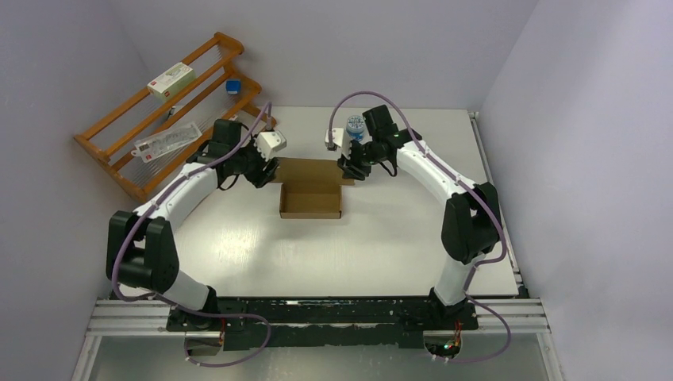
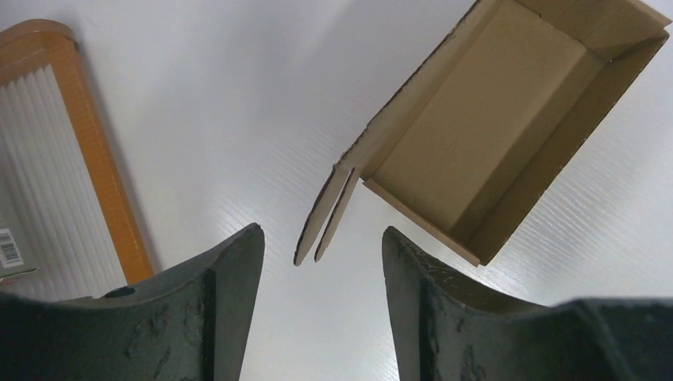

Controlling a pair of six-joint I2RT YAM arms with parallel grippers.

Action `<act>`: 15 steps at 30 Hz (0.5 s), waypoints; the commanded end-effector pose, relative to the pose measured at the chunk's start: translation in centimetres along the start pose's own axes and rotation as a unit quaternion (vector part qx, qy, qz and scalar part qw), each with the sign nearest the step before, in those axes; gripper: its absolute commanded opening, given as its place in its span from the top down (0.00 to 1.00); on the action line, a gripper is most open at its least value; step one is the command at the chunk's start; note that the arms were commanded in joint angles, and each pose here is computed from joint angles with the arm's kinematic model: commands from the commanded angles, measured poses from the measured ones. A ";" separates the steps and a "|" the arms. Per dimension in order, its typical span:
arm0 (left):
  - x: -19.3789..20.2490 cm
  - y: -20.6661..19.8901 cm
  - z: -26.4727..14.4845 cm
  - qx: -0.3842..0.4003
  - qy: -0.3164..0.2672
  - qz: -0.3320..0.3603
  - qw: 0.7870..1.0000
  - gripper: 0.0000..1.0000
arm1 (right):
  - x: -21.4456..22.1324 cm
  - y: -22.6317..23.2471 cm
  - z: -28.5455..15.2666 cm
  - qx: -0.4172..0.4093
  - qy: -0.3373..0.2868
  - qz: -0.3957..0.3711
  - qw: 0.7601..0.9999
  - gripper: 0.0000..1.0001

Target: Fold the paper box

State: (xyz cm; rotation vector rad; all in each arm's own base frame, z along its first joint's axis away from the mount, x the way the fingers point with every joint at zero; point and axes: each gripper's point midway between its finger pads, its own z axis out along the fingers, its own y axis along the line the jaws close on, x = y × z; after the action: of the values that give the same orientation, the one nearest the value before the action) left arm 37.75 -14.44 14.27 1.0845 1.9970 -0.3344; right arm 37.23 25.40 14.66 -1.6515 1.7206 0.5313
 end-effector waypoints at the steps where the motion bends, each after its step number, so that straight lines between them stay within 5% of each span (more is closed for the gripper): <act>1: -1.6 0.1 0.5 0.024 -0.021 0.025 0.999 0.40 | -0.5 0.2 -0.1 0.005 -0.001 -0.001 1.000 0.62; 15: -0.7 -0.9 1.8 0.063 -0.014 0.022 0.998 0.58 | 0.5 0.2 1.0 -0.001 0.020 0.012 1.000 0.73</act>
State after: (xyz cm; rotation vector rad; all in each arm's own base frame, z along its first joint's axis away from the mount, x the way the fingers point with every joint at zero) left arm 37.97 -15.43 12.60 1.1598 2.0016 -0.4083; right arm 37.13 25.65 13.72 -1.6605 1.7538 0.5173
